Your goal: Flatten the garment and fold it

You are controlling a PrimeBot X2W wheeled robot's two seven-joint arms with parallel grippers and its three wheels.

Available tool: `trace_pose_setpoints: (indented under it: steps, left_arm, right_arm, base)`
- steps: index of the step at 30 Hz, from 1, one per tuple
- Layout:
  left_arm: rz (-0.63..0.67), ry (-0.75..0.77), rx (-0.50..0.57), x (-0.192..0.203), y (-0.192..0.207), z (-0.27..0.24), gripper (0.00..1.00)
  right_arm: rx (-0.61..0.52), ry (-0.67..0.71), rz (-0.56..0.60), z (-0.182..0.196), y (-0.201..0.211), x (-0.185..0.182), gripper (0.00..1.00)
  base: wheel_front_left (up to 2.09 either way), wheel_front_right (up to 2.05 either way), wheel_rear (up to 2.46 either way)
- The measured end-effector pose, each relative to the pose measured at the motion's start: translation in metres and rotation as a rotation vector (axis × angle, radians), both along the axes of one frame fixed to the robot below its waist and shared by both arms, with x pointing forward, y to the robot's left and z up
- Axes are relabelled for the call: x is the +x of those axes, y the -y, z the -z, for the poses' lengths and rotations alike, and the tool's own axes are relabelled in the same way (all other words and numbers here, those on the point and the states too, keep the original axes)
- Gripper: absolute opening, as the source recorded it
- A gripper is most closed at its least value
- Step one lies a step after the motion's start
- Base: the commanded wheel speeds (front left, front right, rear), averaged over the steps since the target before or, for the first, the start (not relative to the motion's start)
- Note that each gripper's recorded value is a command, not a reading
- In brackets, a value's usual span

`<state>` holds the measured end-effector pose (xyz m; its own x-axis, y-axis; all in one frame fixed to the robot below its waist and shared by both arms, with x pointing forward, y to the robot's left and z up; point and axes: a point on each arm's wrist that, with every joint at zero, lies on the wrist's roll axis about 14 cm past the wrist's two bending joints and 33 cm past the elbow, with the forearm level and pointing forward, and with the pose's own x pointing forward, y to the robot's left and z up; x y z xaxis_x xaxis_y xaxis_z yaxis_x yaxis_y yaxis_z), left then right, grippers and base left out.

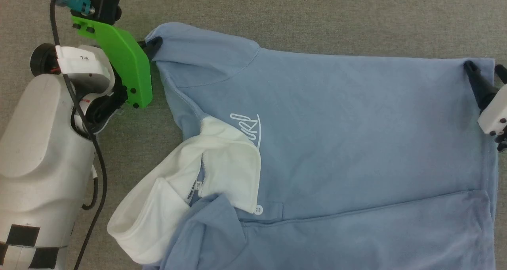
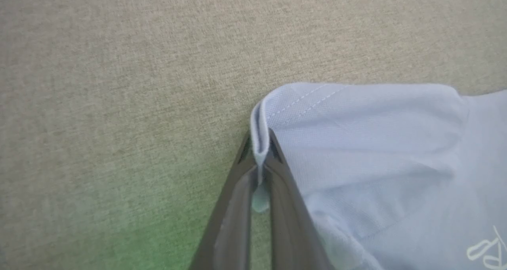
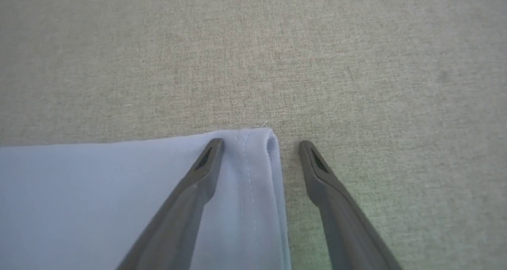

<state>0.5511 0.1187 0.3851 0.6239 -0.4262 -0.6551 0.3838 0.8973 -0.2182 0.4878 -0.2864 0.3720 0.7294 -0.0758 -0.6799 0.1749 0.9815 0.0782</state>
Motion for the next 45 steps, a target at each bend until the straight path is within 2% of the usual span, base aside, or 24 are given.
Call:
trace_pose_setpoints:
  steps: [1,2,3,9,16,20,24,30,35,45]
  left_arm:
    - [0.0,-0.001,0.0,0.0,0.0,0.001,0.0]
    - [0.001,-0.003,0.001,0.0,0.0,0.001,0.0]
    - [0.002,-0.005,0.001,0.0,0.0,0.001,0.0]
    - [-0.016,0.048,-0.028,0.005,0.0,-0.014,0.0]
    - [-0.043,0.307,-0.121,0.016,0.005,-0.076,0.0]
    - [-0.054,0.429,-0.189,0.001,0.007,-0.106,0.0]
    - [-0.079,0.479,-0.246,-0.03,0.002,-0.121,0.0]
    - [-0.167,0.487,-0.336,-0.086,-0.011,-0.139,0.0]
    - [-0.237,0.415,-0.422,-0.143,-0.017,-0.143,0.0]
    - [-0.372,0.222,-0.481,-0.224,-0.027,-0.12,0.0]
  right_arm:
    - [0.0,0.0,0.003,0.0,0.001,0.001,0.26]
    - [-0.001,0.002,0.008,0.0,0.003,0.003,0.07]
    - [-0.002,0.004,0.013,-0.001,0.004,0.004,0.0]
    - [-0.018,0.052,0.017,-0.012,0.007,0.007,0.0]
    - [-0.035,0.21,0.019,-0.054,0.007,0.014,0.0]
    - [-0.015,0.29,0.019,-0.077,0.003,0.005,0.0]
    - [0.016,0.347,0.025,-0.094,-0.001,-0.016,0.0]
    - [0.084,0.417,0.074,-0.115,-0.004,-0.059,0.0]
    - [0.124,0.421,0.13,-0.119,0.0,-0.102,0.0]
    - [0.206,0.283,0.181,-0.086,-0.005,-0.168,0.0]
  base:
    - [0.0,0.0,0.0]
    - [0.0,0.0,0.0]
    - [0.0,0.0,0.0]
    - [0.0,0.0,0.0]
    - [0.0,0.0,0.0]
    - [0.0,0.0,0.0]
    - [0.0,0.0,0.0]
    - [0.0,0.0,0.0]
    - [0.0,0.0,0.0]
    - [0.0,0.0,0.0]
